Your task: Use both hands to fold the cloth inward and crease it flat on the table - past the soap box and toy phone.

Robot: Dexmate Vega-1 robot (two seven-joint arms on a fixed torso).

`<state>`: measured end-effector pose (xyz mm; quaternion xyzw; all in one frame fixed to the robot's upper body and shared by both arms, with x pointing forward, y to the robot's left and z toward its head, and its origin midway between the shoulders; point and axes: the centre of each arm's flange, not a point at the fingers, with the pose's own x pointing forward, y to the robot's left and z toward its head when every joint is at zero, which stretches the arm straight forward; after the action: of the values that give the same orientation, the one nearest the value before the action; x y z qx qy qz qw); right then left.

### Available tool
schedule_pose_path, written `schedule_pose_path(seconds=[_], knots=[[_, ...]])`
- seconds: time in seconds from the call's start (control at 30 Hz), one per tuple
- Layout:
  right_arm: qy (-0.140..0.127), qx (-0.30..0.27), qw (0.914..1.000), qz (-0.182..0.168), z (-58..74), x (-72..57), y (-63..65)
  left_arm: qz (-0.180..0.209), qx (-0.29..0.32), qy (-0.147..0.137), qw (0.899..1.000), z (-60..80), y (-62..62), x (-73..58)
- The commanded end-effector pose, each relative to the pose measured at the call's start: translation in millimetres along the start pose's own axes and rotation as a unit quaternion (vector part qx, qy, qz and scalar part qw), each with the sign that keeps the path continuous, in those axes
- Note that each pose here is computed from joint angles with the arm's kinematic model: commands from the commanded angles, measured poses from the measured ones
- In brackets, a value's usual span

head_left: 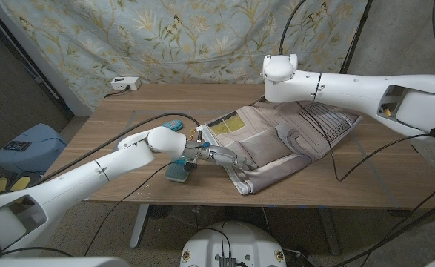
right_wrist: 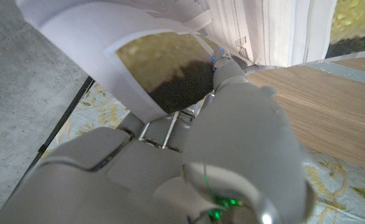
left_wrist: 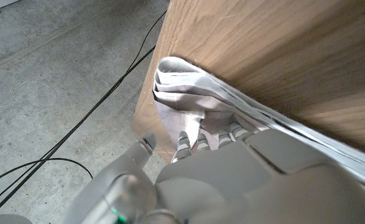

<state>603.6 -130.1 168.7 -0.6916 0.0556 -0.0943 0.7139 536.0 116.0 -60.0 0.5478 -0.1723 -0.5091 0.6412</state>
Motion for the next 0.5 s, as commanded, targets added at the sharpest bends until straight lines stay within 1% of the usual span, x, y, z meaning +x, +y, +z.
schedule_pose_path(seconds=[0.03, 0.17, 0.3, 0.5], knots=[[-0.012, 0.004, 0.9999, -0.004, 2.7, -14.7, 2.7, 0.007, 0.002, -0.006, 1.000, -1.1, 1.6, 1.1], [-0.018, 0.010, 0.9998, -0.007, -1.6, -20.2, 4.1, 0.008, 0.003, -0.006, 1.000, -1.4, 2.6, 1.2], [-0.016, 0.020, 0.9996, -0.012, -4.6, -24.5, 4.7, 0.007, 0.004, -0.007, 1.000, -1.5, 3.8, 2.2], [-0.015, 0.027, 0.9993, -0.020, -2.6, -34.0, 7.5, 0.009, 0.002, -0.006, 1.000, -3.5, 5.4, 2.0]])
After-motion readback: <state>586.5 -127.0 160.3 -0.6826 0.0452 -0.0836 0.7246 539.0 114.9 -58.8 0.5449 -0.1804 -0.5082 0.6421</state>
